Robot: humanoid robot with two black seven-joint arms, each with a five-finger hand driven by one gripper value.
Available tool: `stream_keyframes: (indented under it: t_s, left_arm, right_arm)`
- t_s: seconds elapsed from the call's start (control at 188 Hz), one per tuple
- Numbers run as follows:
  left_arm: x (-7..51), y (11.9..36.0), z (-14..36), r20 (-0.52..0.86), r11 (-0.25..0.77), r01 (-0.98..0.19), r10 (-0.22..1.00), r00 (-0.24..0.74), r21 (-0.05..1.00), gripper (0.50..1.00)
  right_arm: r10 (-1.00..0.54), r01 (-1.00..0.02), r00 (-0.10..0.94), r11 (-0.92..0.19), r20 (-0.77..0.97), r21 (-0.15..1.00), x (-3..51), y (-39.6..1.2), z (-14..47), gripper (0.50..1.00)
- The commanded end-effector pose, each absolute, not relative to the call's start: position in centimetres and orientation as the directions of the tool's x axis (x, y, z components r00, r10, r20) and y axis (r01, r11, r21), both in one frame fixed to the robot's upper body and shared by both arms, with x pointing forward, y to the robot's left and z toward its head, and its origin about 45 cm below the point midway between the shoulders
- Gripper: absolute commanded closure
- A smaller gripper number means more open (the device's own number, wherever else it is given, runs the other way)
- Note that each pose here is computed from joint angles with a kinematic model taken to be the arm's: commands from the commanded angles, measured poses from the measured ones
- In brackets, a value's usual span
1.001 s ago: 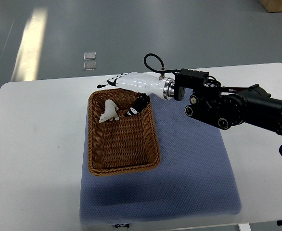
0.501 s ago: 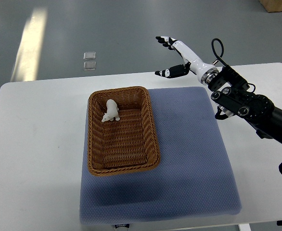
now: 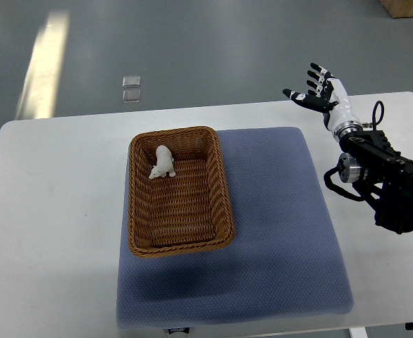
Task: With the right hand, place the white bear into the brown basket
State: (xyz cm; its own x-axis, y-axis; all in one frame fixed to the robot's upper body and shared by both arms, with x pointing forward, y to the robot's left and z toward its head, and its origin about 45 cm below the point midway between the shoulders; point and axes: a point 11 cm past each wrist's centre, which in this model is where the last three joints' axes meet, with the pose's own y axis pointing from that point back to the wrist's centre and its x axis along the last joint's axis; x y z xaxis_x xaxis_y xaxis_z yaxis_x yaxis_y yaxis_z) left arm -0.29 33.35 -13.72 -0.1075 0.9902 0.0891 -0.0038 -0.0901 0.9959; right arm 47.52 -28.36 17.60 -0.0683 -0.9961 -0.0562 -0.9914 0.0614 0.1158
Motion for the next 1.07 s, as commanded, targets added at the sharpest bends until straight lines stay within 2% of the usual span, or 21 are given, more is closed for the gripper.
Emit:
stream_keyframes:
  t_s: [0.0,0.165,0.288,0.597,0.858,1.065]
  left_arm:
    - [-0.3,33.3,-13.7,0.089,-0.090,-0.004,0.990,-0.109,0.996,0.500]
    - [-0.3,33.4,-13.7,0.090,-0.091,-0.004,0.990,-0.109,0.996,0.500]
    - [-0.3,33.4,-13.7,0.090,-0.091,-0.004,0.990,-0.109,0.996,0.500]
    - [-0.3,33.3,-13.7,0.089,-0.090,-0.004,0.990,-0.109,0.996,0.500]
    - [-0.2,33.3,-13.7,0.089,-0.090,-0.005,0.990,-0.109,0.996,0.500]
    - [-0.1,33.3,-13.7,0.088,-0.090,-0.007,0.990,-0.108,0.996,0.500]
  right_arm:
    - [-0.984,-0.989,-0.091,0.071,-0.156,0.131,47.2,-29.2,17.1,0.599]
    - [-0.965,-0.990,-0.090,0.059,-0.245,0.129,46.8,-30.0,16.8,0.599]
    - [-0.945,-0.990,-0.111,0.077,-0.306,0.122,46.7,-30.3,16.8,0.579]
    - [-0.922,-0.987,-0.136,0.092,-0.363,0.135,46.2,-30.4,16.0,0.576]
    - [-0.892,-0.994,0.042,-0.083,-0.450,0.073,45.7,-28.4,15.9,0.574]
    - [-0.875,-0.990,0.074,-0.121,-0.479,0.069,44.9,-28.3,15.1,0.574]
